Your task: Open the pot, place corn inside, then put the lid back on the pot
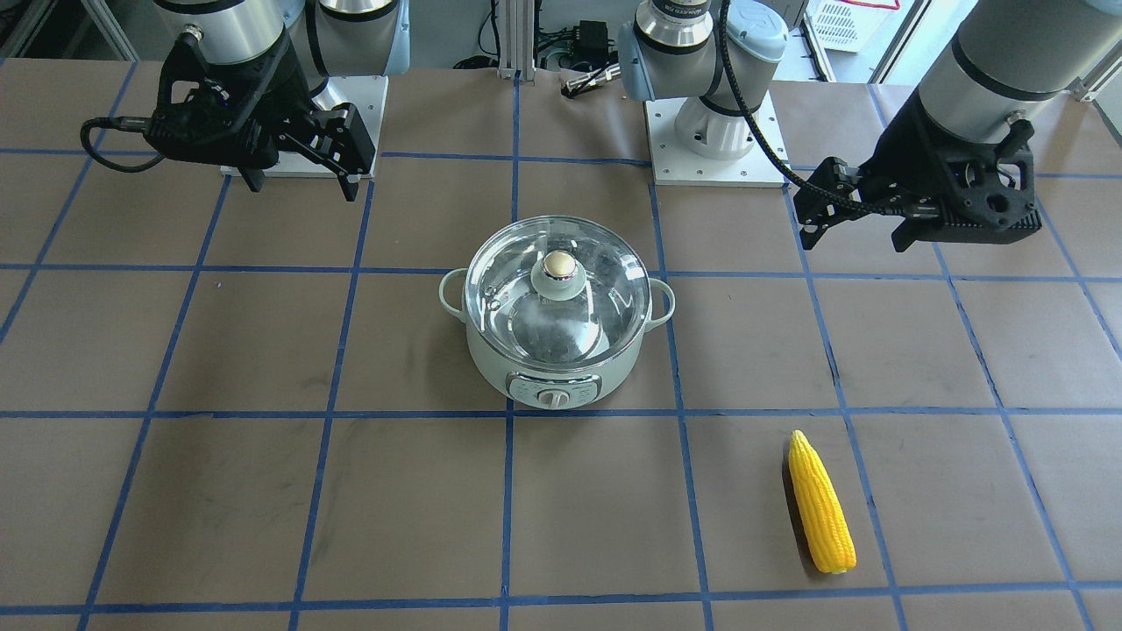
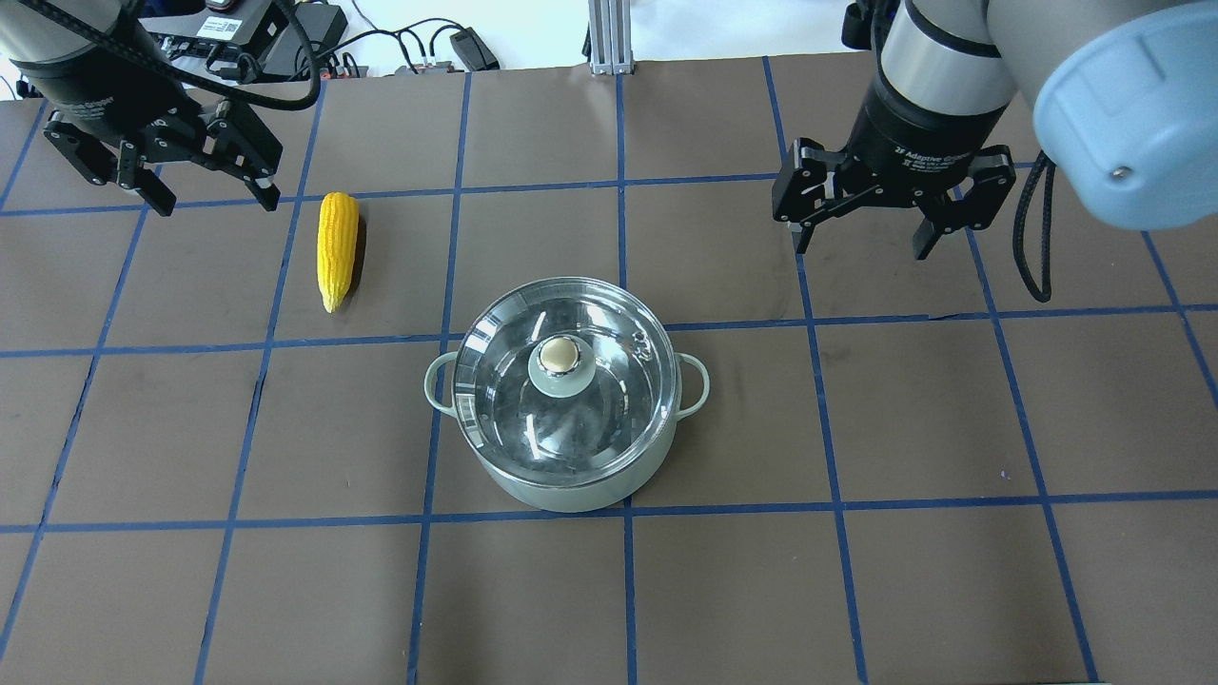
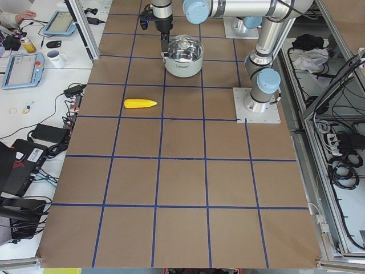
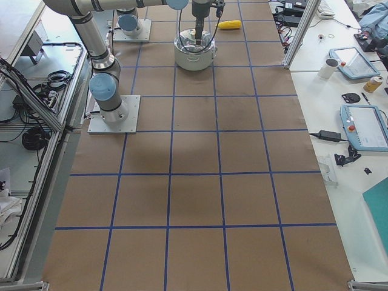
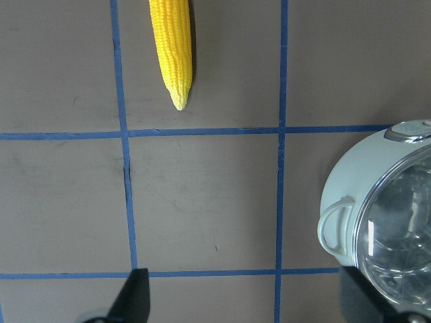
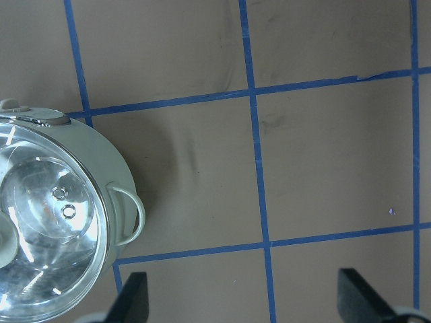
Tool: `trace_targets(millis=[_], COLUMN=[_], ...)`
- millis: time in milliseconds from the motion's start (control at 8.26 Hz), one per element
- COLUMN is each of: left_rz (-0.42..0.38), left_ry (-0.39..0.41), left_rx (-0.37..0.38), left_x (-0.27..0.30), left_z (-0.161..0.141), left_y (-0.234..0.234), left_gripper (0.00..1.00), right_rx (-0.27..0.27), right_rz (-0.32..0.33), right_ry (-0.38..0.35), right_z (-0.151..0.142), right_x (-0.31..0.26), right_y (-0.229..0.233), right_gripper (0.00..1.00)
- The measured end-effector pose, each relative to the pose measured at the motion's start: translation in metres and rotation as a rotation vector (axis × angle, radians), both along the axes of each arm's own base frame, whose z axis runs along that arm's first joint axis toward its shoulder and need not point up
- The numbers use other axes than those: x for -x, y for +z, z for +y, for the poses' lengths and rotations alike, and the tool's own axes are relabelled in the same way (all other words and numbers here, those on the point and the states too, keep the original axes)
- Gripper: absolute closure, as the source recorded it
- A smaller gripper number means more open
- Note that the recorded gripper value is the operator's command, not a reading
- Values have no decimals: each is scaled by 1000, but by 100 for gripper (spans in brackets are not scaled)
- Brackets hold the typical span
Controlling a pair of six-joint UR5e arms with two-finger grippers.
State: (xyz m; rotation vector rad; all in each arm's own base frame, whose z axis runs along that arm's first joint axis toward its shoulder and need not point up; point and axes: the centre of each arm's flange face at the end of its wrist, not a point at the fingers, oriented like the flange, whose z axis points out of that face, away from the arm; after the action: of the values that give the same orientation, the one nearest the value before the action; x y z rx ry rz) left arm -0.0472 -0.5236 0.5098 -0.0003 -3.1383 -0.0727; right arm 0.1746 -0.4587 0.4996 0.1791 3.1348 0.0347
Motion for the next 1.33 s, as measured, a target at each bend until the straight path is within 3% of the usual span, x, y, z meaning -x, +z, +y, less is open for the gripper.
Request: trace_targets(millis=[605, 847, 1332], left_rz=[-1, -13, -27], left_ry=[-22, -66, -56], left_rx=[-8, 53, 108], left_x=[-4, -17, -50], left_z=[-7, -27, -84], left_y=[-8, -16, -68], left_gripper=[0, 0, 0], right_rx=[-1, -8, -22], right_rz=[0, -1, -16], right_ry=[1, -8, -18], right_z=[0, 1, -15], right_x=[0, 0, -28], right_y=[0, -1, -23], right_gripper=[0, 0, 0])
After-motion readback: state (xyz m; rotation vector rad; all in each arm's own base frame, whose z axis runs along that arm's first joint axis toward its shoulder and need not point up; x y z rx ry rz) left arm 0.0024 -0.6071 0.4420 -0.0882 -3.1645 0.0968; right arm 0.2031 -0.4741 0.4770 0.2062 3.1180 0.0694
